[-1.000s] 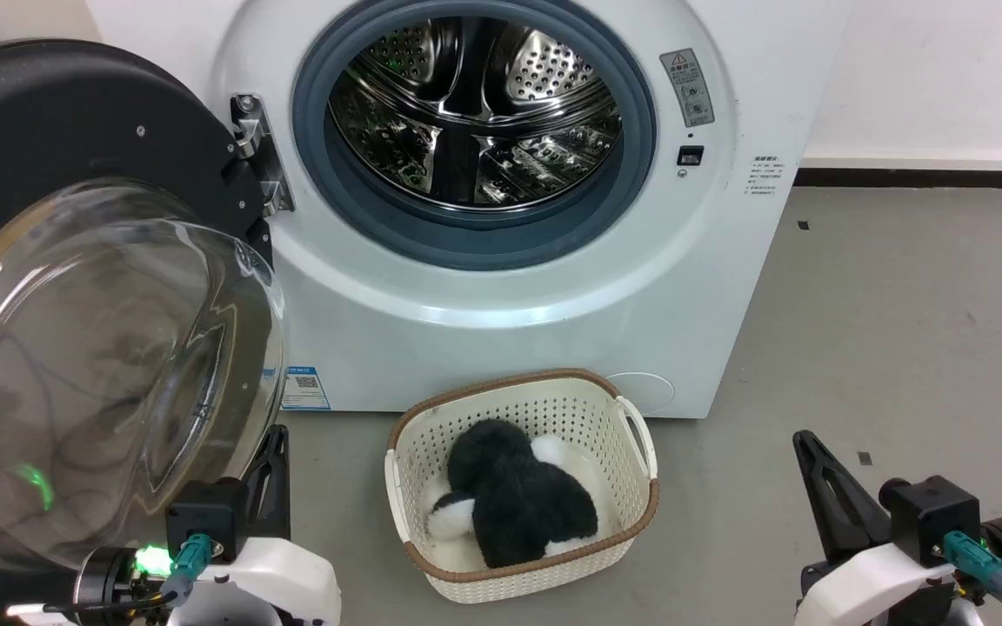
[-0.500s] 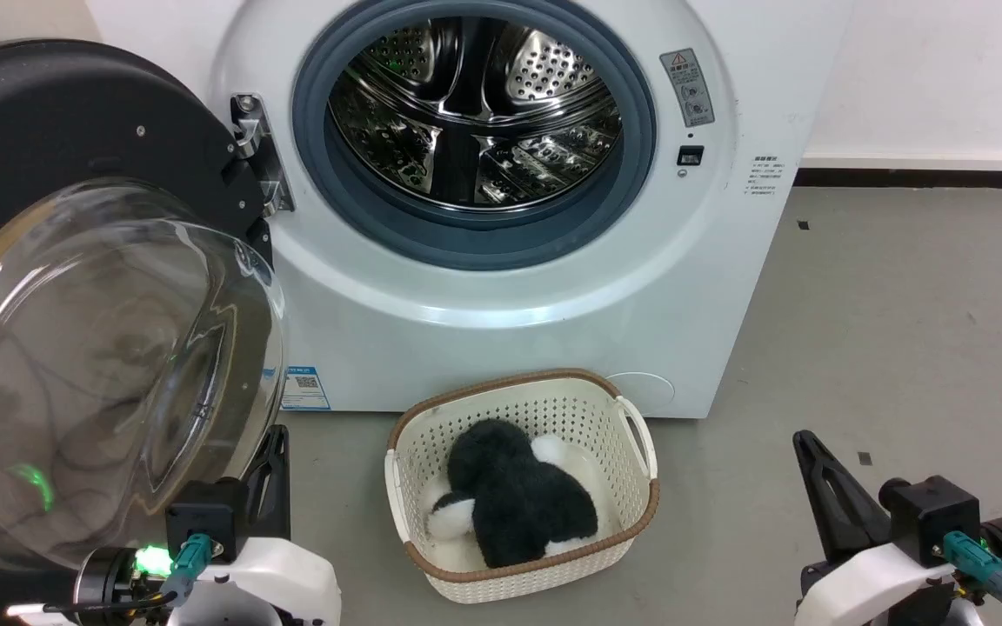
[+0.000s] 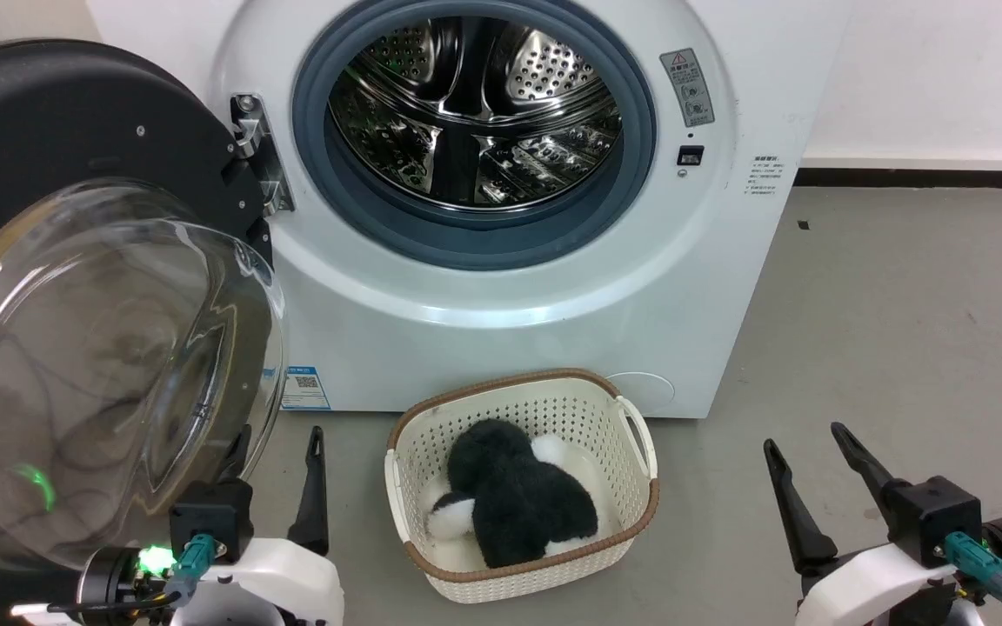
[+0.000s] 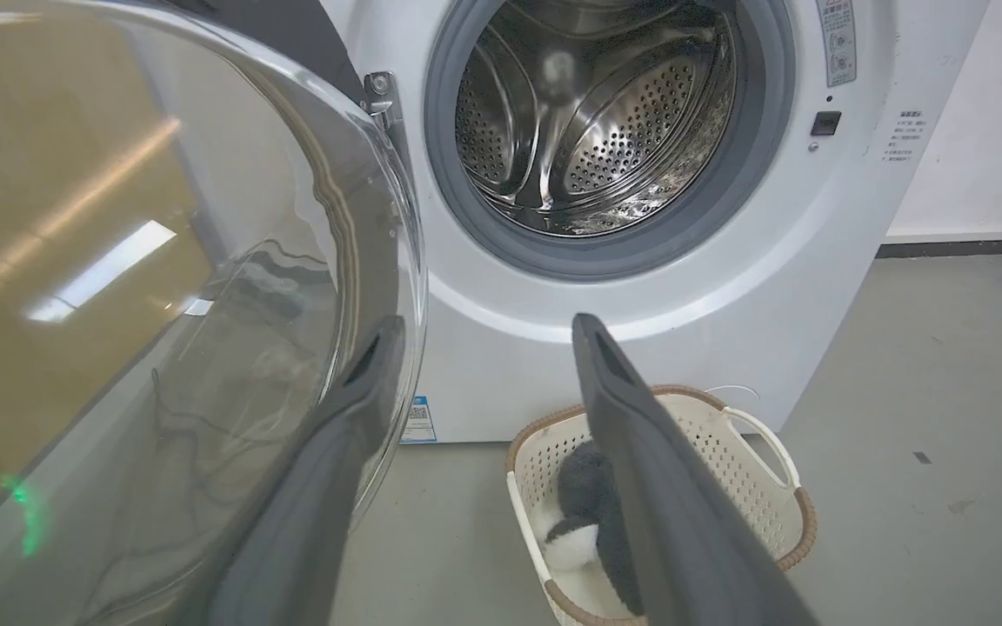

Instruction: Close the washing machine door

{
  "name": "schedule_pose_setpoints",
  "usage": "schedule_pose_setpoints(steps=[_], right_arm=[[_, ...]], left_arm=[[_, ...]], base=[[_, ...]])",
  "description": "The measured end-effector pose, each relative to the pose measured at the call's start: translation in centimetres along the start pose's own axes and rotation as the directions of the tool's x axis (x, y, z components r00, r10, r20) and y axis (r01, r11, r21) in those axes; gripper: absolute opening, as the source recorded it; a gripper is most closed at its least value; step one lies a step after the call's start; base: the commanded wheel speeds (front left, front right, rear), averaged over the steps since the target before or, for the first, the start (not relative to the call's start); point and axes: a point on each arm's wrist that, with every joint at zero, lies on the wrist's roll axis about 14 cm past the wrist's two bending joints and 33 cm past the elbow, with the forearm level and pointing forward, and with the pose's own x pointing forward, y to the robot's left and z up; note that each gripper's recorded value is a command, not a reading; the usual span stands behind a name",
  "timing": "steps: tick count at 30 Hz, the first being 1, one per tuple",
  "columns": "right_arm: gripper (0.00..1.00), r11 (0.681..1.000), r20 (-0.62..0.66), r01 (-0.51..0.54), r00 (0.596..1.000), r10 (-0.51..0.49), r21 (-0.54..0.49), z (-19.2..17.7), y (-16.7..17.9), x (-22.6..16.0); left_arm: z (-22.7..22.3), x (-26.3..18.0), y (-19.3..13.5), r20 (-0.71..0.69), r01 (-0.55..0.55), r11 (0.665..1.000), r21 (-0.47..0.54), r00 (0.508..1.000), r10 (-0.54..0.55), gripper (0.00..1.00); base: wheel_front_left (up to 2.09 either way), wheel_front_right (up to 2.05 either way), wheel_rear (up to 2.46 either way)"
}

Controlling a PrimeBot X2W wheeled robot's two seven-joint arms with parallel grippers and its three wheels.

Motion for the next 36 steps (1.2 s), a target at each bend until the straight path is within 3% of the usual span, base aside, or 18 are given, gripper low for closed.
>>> schedule_pose_setpoints(steps=[15,36], right_arm=[[1.00,1.000,0.031,-0.012,0.999,0.011,0.018,0.4,0.3,0.3],[1.00,0.993,0.073,-0.109,0.992,0.106,0.034,1.0,3.5,1.5]], left_arm=[[0.2,-0.3,0.0,0.023,-0.007,1.000,-0.010,1.000,0.008,1.00],[0.5,-2.0,2.3,0.056,-0.085,0.996,-0.028,0.995,0.087,1.00]], base=[[0.00,0.00,0.00],[0.00,0.00,0.00]])
